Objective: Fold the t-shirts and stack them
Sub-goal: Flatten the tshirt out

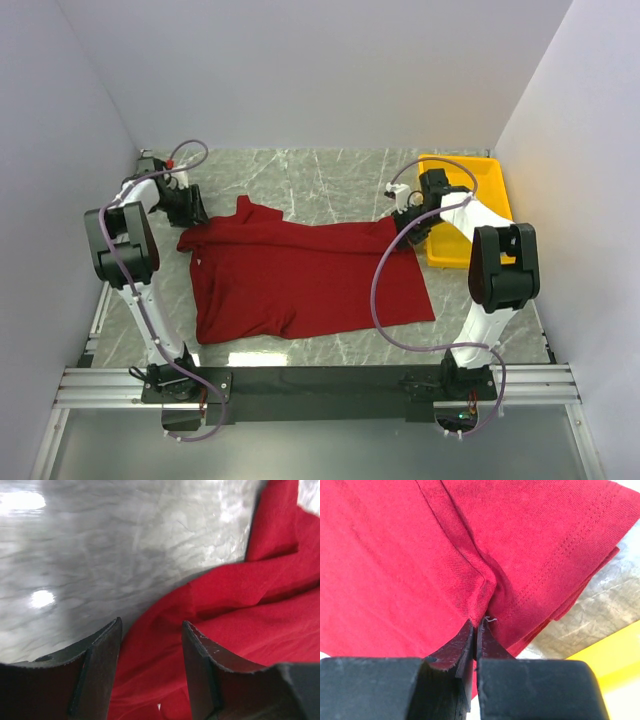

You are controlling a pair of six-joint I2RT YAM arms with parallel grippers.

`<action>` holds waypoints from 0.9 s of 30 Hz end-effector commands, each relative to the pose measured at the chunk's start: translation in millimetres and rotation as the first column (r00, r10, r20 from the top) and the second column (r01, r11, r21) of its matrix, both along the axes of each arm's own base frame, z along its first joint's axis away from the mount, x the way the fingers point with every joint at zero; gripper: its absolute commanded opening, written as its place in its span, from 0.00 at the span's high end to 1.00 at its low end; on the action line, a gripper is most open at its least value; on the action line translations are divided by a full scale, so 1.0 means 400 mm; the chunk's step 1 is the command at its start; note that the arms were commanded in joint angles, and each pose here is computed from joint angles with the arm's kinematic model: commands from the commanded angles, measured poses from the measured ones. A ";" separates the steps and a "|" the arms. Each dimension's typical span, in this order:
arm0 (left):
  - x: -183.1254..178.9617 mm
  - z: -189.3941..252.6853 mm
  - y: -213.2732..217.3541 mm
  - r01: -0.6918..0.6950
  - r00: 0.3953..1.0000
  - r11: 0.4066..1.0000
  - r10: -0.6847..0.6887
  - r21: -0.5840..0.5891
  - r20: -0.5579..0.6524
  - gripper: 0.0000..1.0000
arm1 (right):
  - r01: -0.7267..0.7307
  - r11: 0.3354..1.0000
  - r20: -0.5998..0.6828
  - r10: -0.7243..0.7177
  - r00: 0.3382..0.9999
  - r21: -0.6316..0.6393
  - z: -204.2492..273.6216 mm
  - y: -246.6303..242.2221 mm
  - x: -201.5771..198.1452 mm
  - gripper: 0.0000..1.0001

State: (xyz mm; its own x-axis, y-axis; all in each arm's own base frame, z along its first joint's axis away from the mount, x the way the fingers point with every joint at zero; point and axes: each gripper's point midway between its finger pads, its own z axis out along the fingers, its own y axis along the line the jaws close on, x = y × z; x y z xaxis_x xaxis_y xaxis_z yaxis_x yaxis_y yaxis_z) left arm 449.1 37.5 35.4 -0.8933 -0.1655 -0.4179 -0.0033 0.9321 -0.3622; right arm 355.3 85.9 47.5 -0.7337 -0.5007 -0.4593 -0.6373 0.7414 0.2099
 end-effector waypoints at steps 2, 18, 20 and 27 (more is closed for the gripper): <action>0.014 0.009 -0.008 0.073 0.997 0.996 -0.074 0.045 0.019 0.44 | 0.009 0.999 0.019 -0.010 1.000 0.032 0.030 0.008 0.028 1.00; 0.018 -0.029 0.036 0.024 0.999 0.960 -0.014 0.278 -0.039 0.54 | 0.013 0.999 0.018 -0.014 1.000 0.049 0.034 0.016 0.027 1.00; 0.012 -0.035 0.023 0.039 0.999 0.960 -0.027 0.277 -0.046 0.55 | 0.015 0.999 0.018 -0.016 1.000 0.049 0.035 0.014 0.028 1.00; -0.002 -0.031 0.010 0.050 0.998 0.952 -0.040 0.303 -0.041 0.57 | 0.015 0.999 0.024 -0.016 1.000 0.052 0.037 0.017 0.035 1.00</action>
State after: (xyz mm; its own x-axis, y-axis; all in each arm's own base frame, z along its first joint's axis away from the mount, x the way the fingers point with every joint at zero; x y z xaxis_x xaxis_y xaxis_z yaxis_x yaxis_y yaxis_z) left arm 453.3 44.8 22.9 -0.9111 -0.0202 -0.4116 0.0129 0.9969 -0.0775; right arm 354.4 90.4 45.8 -0.7503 -0.4792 -0.4553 -0.6232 0.7425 0.2455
